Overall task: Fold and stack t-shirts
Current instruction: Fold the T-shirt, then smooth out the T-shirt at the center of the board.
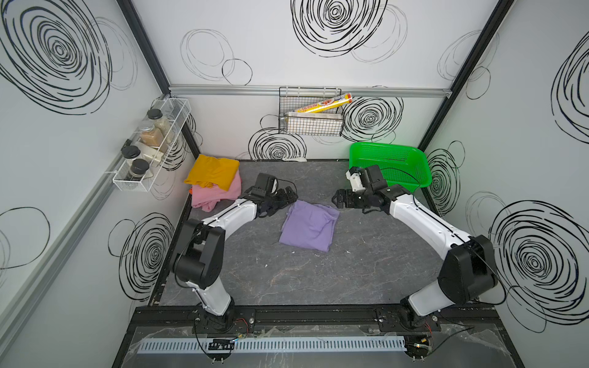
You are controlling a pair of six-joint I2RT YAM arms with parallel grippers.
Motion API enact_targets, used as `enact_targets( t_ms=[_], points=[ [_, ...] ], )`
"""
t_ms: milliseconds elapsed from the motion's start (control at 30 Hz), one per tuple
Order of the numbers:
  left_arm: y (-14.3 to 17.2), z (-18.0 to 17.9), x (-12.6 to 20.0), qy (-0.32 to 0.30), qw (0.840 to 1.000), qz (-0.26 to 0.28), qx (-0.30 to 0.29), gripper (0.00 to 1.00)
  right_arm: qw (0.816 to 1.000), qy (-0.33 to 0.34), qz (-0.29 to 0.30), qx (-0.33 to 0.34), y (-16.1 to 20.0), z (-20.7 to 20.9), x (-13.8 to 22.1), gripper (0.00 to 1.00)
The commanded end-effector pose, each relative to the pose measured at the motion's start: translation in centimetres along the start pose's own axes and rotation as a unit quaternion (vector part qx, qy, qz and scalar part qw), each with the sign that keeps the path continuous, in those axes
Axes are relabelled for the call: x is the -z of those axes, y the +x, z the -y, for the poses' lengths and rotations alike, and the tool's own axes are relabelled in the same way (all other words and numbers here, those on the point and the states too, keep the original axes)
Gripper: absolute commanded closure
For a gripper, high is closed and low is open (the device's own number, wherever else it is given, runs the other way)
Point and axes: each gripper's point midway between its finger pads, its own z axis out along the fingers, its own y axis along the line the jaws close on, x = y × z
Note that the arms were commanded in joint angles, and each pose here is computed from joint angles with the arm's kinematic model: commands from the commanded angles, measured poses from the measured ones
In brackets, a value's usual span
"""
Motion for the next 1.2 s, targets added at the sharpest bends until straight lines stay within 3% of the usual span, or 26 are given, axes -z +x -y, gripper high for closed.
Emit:
enact_targets(
  t_ms=[0, 133, 267, 433, 633, 800, 967, 1167],
  points=[
    [0.8, 0.5, 2.2, 0.012, 1.0, 0.002, -0.007, 0.01, 0.998, -0.056, -0.02, 0.0, 2.0, -1.8, 0.9, 0.06],
    [1.8, 1.2, 3.5, 0.045, 0.999, -0.005, -0.002, 0.01, 0.985, -0.171, -0.005, -0.002, 2.1, -5.3, 1.4, 0.03],
    [2.4, 1.5, 4.5, 0.095, 0.995, 0.0, 0.011, 0.01, 0.949, -0.314, 0.001, -0.015, 1.5, -9.3, 1.5, 0.0],
    [3.3, 1.0, 4.5, 0.109, 0.994, -0.006, 0.022, 0.01, 0.914, -0.401, -0.02, -0.057, 0.0, -11.2, -1.1, 0.0],
    [4.1, -0.1, 3.9, 0.101, 0.994, -0.016, 0.026, 0.01, 0.912, -0.382, -0.087, -0.119, 2.5, -8.6, -9.1, 0.0],
    [5.0, -0.9, 3.1, 0.094, 0.994, -0.032, 0.033, 0.01, 0.924, -0.34, -0.118, -0.13, 4.6, -6.7, -12.1, 0.0],
    [4.9, -0.9, 3.1, 0.094, 0.995, -0.033, 0.025, 0.01, 0.94, -0.316, -0.103, -0.078, 2.8, -7.7, -9.5, 0.0],
    [6.0, -4.1, 2.5, 0.032, 0.999, -0.041, -0.005, 0.01, 0.955, -0.288, -0.061, -0.036, -0.6, -9.3, -3.6, 0.0]
  ],
)
